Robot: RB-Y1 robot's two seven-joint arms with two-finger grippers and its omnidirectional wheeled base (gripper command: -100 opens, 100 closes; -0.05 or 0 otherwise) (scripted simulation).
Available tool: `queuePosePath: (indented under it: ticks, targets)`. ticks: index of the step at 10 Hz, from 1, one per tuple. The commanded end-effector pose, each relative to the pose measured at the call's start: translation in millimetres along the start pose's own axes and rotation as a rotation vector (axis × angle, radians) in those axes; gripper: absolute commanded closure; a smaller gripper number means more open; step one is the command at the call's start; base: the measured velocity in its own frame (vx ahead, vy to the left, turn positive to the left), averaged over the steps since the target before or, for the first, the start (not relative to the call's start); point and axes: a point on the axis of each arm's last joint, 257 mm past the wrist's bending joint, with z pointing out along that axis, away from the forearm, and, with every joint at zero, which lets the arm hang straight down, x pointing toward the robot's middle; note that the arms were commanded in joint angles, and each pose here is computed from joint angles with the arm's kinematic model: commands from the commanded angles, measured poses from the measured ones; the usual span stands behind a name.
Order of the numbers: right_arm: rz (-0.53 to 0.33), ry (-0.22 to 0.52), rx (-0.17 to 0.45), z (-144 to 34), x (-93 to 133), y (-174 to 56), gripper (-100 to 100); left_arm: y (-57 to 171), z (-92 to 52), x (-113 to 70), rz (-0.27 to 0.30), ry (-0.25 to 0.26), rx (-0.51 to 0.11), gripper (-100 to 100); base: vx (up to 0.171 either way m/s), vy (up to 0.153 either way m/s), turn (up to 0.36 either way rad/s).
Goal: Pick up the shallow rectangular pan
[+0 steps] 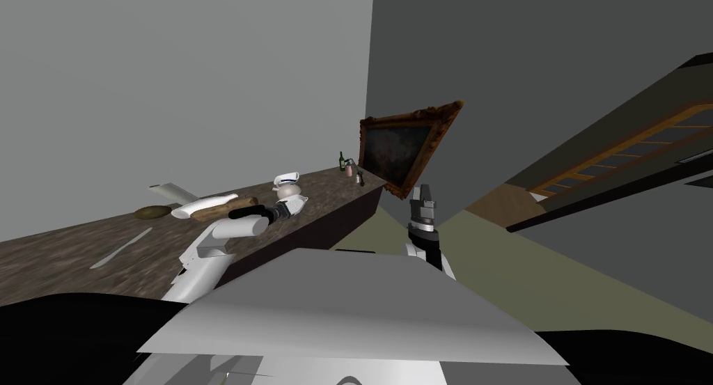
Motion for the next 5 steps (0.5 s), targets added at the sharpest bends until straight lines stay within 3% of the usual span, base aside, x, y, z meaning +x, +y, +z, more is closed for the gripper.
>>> queuePosePath:
  ticks: [1, 5]
  targets:
    - [0.0, 0.0, 0.0, 0.0, 0.0, 0.0, 0, 9.5, -1.5, -7.2, -0.006, -0.024, -0.044, -100, 0.044, 0.013, -0.01]
    - [0.0, 0.0, 0.0, 0.0, 0.0, 0.0, 0, 25.0, -3.3, -22.0, -0.017, -0.074, -0.13, -100, 0.041, 0.007, -0.005]
